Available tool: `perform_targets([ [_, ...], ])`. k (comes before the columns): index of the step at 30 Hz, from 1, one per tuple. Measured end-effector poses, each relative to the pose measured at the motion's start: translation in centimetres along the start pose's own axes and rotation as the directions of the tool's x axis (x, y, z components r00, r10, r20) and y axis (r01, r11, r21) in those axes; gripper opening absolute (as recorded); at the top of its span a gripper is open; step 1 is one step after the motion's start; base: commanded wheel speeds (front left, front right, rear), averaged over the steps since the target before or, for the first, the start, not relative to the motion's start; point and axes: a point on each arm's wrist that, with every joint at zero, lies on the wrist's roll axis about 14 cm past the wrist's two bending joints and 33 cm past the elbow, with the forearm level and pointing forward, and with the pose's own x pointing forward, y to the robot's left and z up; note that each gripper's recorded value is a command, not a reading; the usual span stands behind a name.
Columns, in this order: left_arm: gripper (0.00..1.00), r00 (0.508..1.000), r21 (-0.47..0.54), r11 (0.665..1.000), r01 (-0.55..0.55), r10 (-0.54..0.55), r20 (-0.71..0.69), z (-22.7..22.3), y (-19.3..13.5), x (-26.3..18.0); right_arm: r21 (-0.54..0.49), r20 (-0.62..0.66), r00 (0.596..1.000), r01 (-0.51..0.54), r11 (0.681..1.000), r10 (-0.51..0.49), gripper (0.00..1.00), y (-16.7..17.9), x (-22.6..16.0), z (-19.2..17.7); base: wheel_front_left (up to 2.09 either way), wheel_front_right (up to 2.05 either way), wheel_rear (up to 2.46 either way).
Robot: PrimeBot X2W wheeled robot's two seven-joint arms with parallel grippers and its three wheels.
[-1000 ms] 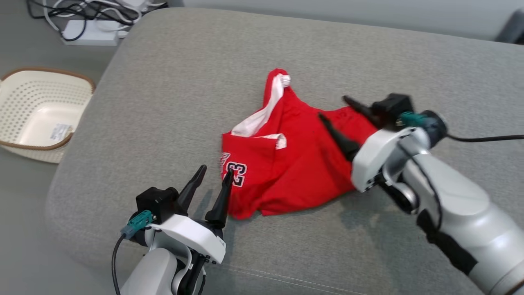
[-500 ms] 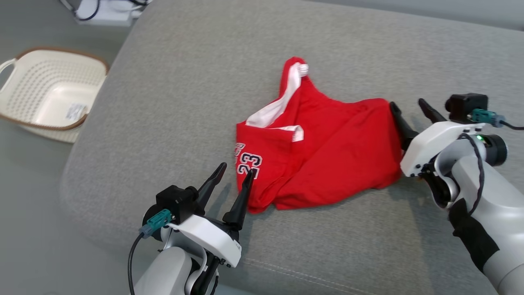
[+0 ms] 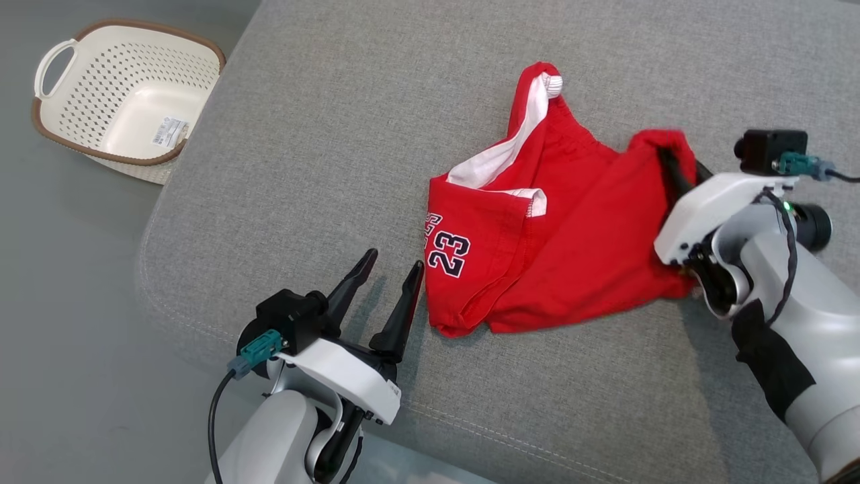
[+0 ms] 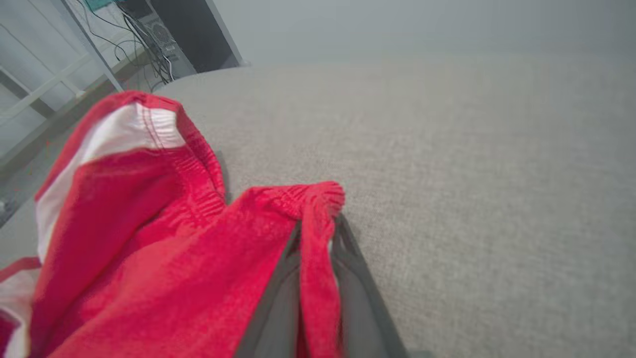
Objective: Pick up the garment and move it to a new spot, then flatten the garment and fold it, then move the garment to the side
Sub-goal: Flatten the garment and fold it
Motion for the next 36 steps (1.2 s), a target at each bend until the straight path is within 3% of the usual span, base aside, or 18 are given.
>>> perform_targets([
  [4,1.0,1.0,0.001,1.0,0.019,-0.019,0.019,0.6,-0.6,0.3,-0.053,0.16,0.983,-0.079,0.995,0.086,0.0,2.7,0.3,5.4,0.0,0.0,0.0],
  [10,1.0,0.997,0.0,0.998,0.063,-0.063,0.035,1.2,-2.1,0.5,-0.165,0.382,0.891,-0.196,0.966,0.246,0.0,8.5,-1.6,15.3,0.0,0.0,0.0],
  [18,1.0,0.993,0.002,0.994,0.112,-0.112,0.043,1.4,-3.9,0.1,-0.279,0.46,0.785,-0.316,0.907,0.415,0.0,16.0,-5.1,20.0,0.0,0.0,0.0],
  [24,1.0,0.994,-0.003,0.995,0.101,-0.101,0.04,1.3,-3.7,-0.4,-0.27,0.535,0.743,-0.3,0.915,0.402,0.0,16.4,-6.2,23.6,0.0,0.0,0.0],
  [27,1.0,0.995,-0.008,0.996,0.093,-0.093,0.038,1.1,-3.5,-0.7,-0.254,0.523,0.774,-0.258,0.932,0.356,0.0,14.8,-5.6,22.9,0.0,0.0,0.0],
  [29,1.0,0.996,-0.014,0.996,0.084,-0.083,0.032,0.9,-3.3,-0.7,-0.228,0.496,0.822,-0.189,0.955,0.281,0.0,11.7,-5.0,21.5,0.0,0.0,0.0],
  [33,1.0,0.995,-0.017,0.995,0.098,-0.098,0.02,0.4,-3.7,-0.3,-0.131,0.359,0.933,0.047,0.99,0.003,0.0,0.5,-5.0,15.4,0.0,0.0,0.0],
  [36,1.0,0.992,-0.012,0.992,0.129,-0.129,0.007,0.0,-4.7,0.1,-0.08,0.239,0.956,0.196,0.977,-0.172,0.0,-6.1,-6.6,10.2,0.0,0.0,0.0],
])
